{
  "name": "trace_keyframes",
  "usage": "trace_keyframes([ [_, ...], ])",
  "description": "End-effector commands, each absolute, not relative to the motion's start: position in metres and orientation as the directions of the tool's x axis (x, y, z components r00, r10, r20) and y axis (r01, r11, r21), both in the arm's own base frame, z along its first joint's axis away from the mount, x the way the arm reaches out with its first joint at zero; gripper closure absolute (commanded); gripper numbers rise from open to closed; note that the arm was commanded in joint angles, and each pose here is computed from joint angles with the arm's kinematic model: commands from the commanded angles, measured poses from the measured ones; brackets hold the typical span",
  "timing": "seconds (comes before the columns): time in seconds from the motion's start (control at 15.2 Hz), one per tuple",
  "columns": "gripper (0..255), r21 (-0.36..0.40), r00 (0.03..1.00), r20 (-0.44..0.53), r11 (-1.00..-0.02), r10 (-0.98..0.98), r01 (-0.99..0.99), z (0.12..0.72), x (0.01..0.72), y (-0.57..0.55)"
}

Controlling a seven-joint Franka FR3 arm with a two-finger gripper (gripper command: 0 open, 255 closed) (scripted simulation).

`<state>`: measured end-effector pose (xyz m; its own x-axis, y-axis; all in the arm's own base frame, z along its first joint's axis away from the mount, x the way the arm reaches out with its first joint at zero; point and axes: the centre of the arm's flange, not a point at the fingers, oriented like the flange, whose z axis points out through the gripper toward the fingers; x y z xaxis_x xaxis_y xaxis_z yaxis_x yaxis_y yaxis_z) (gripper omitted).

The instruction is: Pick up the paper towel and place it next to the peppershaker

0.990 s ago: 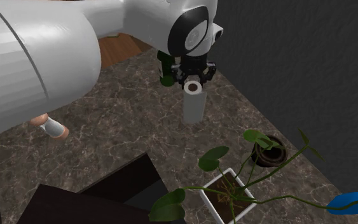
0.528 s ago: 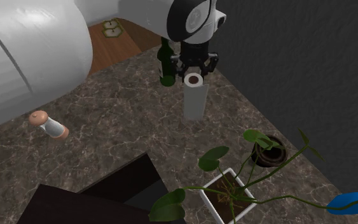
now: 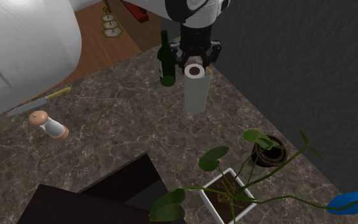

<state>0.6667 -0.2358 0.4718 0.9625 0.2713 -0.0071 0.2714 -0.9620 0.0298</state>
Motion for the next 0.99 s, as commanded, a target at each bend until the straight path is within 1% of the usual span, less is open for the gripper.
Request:
trace_keyframes([
  [0.0,255,0.030,0.962,-0.007,-0.962,0.271,0.271,0.483,0.667,-0.235],
  [0.79,255,0.030,0.962,-0.007,-0.962,0.271,0.271,0.546,0.667,-0.235],
  [0.92,255,0.030,0.962,-0.007,-0.962,0.271,0.271,0.545,0.665,-0.209],
])
